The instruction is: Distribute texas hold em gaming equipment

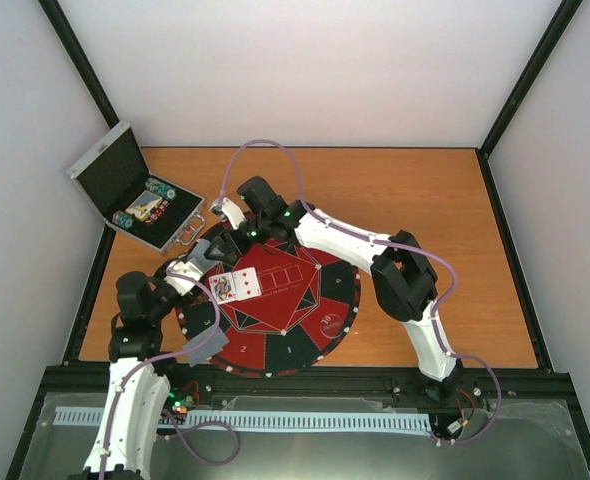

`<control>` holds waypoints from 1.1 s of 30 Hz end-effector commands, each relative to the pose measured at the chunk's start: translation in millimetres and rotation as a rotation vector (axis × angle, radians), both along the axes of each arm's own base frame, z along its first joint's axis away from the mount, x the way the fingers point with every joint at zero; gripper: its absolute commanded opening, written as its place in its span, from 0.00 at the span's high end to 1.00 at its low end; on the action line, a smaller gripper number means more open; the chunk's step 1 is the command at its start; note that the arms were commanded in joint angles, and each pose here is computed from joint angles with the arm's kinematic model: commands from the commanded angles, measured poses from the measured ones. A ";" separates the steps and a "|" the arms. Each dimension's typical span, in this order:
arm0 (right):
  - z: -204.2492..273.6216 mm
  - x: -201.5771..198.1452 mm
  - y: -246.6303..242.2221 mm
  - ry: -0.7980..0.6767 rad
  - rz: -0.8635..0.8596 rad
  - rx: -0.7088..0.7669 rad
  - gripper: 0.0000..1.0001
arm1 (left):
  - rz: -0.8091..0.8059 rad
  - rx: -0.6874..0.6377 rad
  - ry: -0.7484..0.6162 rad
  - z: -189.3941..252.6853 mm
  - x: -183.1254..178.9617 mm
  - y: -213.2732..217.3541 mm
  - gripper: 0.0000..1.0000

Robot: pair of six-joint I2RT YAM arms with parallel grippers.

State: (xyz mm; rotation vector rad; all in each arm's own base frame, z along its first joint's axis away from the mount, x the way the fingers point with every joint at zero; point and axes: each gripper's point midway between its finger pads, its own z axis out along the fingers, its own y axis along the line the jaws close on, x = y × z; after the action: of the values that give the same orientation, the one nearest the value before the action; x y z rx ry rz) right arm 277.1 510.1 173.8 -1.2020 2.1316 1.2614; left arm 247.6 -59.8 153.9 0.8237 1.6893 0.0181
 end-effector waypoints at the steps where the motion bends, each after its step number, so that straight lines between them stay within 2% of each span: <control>1: -7.6 12.5 -8.3 -0.040 -0.037 -0.069 0.34 | -0.016 -0.005 -0.046 13.4 1.0 -1.9 0.44; 22: 26.2 -3.4 -8.1 -0.088 0.024 -0.037 0.78 | -0.017 -0.006 -0.041 11.9 1.2 -1.9 0.44; 27: 30.0 -3.7 -8.9 -0.117 0.022 -0.049 0.95 | -0.017 -0.007 -0.042 12.2 1.2 -2.1 0.44; 33: 33.2 -3.8 -10.3 -0.133 0.021 -0.054 0.97 | -0.017 -0.006 -0.041 11.5 1.2 -2.0 0.44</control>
State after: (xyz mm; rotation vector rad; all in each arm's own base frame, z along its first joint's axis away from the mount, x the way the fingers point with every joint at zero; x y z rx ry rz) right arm 274.1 504.9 190.4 -1.2900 2.0958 1.1588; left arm 245.5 -60.5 145.9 0.8272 1.7169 -0.0008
